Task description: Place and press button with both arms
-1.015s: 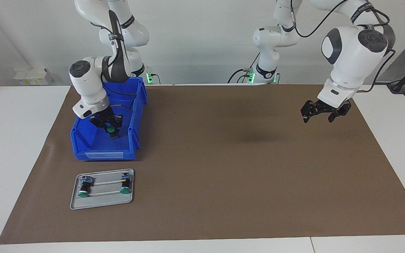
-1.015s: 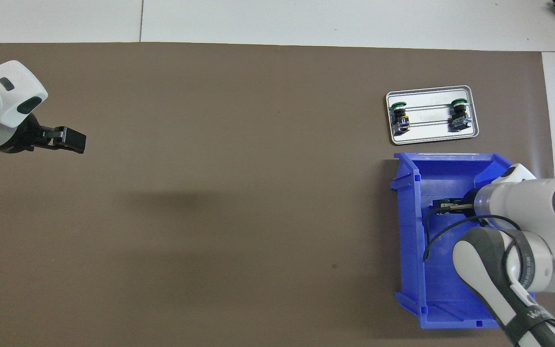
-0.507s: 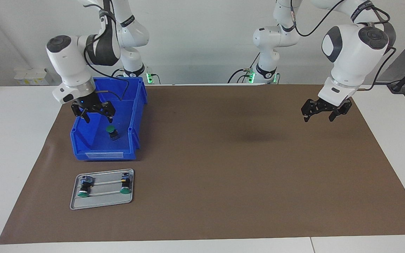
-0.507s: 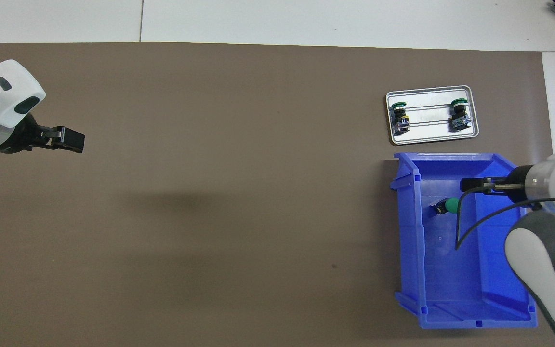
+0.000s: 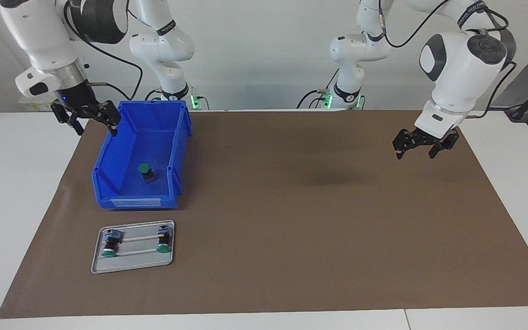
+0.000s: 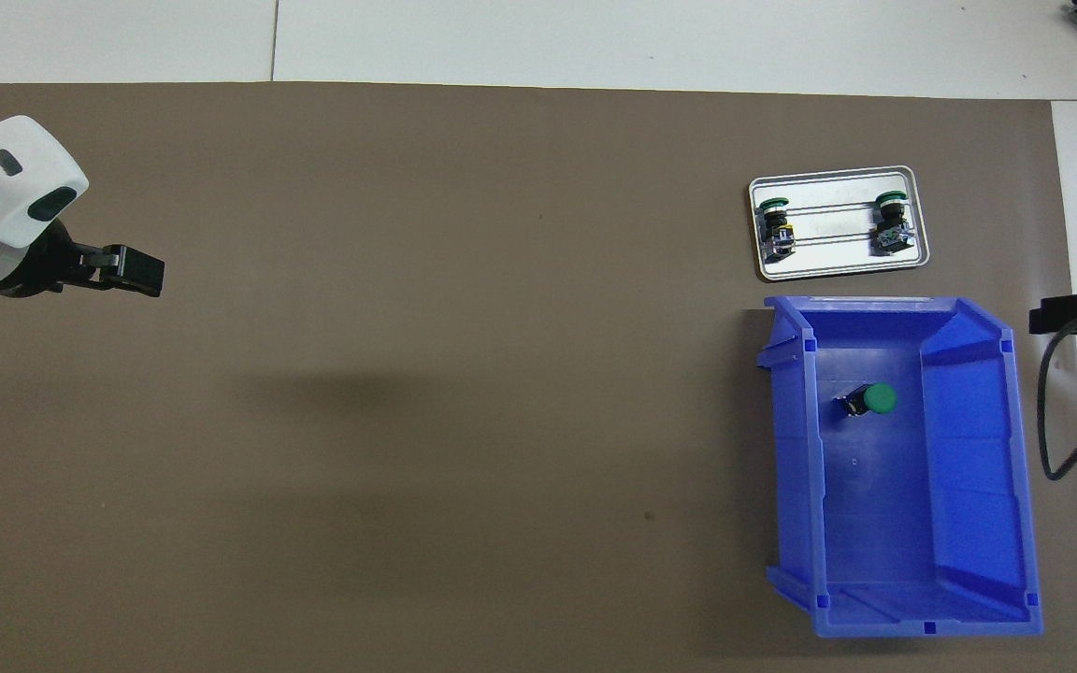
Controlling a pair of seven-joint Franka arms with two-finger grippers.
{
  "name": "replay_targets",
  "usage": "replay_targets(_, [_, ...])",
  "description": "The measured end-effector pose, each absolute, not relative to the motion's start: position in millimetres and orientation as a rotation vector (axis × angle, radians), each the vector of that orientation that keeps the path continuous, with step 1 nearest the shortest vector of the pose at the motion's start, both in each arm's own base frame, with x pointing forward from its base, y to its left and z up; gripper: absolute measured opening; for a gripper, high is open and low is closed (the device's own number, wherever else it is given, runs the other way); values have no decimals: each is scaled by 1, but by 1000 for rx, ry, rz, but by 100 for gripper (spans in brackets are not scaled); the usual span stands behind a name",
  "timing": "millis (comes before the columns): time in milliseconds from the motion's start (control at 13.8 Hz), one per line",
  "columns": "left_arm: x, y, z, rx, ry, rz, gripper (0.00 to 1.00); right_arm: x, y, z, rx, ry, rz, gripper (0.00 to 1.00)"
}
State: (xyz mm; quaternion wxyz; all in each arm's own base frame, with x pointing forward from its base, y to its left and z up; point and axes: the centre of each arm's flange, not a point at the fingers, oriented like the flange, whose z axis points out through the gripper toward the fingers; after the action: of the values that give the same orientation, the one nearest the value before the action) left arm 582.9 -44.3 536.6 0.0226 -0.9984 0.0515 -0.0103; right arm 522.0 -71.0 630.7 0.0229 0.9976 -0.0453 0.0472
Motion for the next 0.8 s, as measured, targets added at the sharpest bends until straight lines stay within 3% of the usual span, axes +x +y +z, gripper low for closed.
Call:
replay_targets(145, [583,-44,537,-3092,160,-32,100,530,-79,654,3084,-173,151,100])
replay_targets(797, [581,-44,541,-3092,159,-46,100,544,-71,639,3089,-258,70,100])
